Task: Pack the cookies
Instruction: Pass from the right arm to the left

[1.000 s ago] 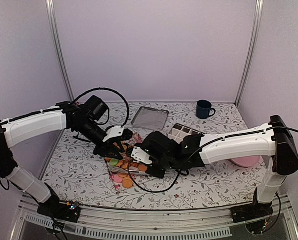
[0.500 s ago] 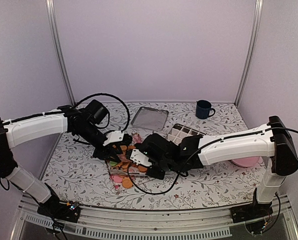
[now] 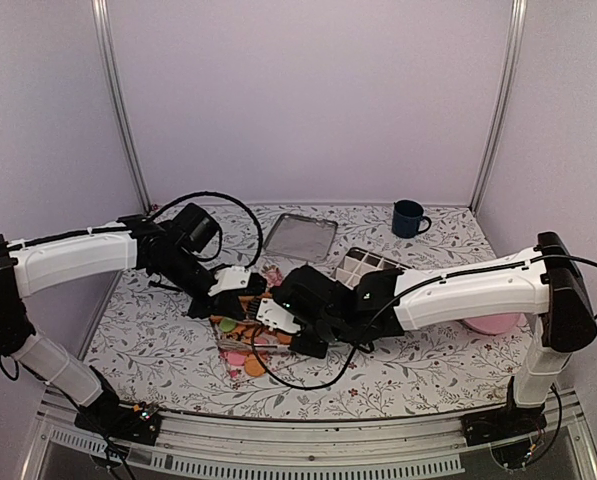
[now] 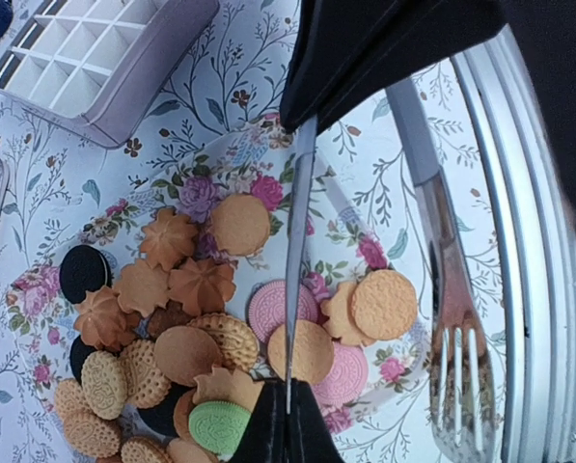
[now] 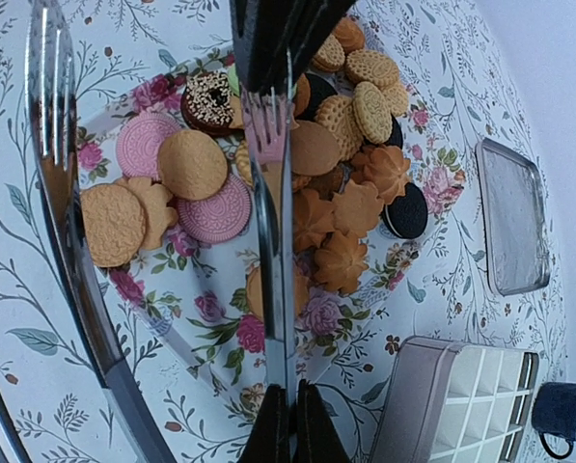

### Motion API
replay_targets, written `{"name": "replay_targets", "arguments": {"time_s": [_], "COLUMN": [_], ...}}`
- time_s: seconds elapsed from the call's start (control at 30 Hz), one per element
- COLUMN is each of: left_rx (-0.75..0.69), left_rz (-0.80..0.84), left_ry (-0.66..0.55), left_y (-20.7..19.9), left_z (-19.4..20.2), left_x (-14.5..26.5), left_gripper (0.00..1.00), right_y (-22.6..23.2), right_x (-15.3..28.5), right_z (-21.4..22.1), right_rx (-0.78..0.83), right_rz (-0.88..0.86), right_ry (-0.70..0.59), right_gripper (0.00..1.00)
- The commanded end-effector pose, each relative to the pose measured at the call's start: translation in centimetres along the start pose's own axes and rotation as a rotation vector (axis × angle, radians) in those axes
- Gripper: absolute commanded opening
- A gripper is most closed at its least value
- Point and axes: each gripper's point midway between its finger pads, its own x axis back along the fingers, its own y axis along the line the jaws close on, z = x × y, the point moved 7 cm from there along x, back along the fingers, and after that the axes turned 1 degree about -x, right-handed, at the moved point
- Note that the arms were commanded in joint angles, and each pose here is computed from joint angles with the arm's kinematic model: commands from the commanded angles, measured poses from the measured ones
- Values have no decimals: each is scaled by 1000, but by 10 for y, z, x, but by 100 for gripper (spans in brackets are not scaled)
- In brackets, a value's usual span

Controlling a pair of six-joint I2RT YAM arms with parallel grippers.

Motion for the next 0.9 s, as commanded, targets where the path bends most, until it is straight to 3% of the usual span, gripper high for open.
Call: {"name": "replay_targets", "arguments": {"time_s": [0.0, 0.1, 0.4, 0.5, 0.6, 0.87], "left_rx": [-12, -11, 13, 40, 118, 409], "left_rz": [-1, 9, 13, -9, -37, -63], "left_ry": [-27, -22, -59, -92, -170, -538], "left_y": [-4, -7, -9, -4, 9, 45], "left_z": [-7, -6, -15, -17, -22, -53], "left_x": [-1, -1, 12, 20, 36, 105], "left_gripper": [0, 0, 0, 0, 0, 0], "right_y": [-3, -4, -34, -67, -97, -126], "right_x": [0, 3, 28, 54, 87, 144], "right_z": [-17, -20, -38, -42, -41, -4], "right_rx": [-27, -41, -159, -291, -418, -668], "right_rz": [30, 22, -12, -32, -78, -237], "right_ry": [-45, -65, -182, -288, -420, -686], "right_gripper": [0, 9, 60, 84, 98, 99]}}
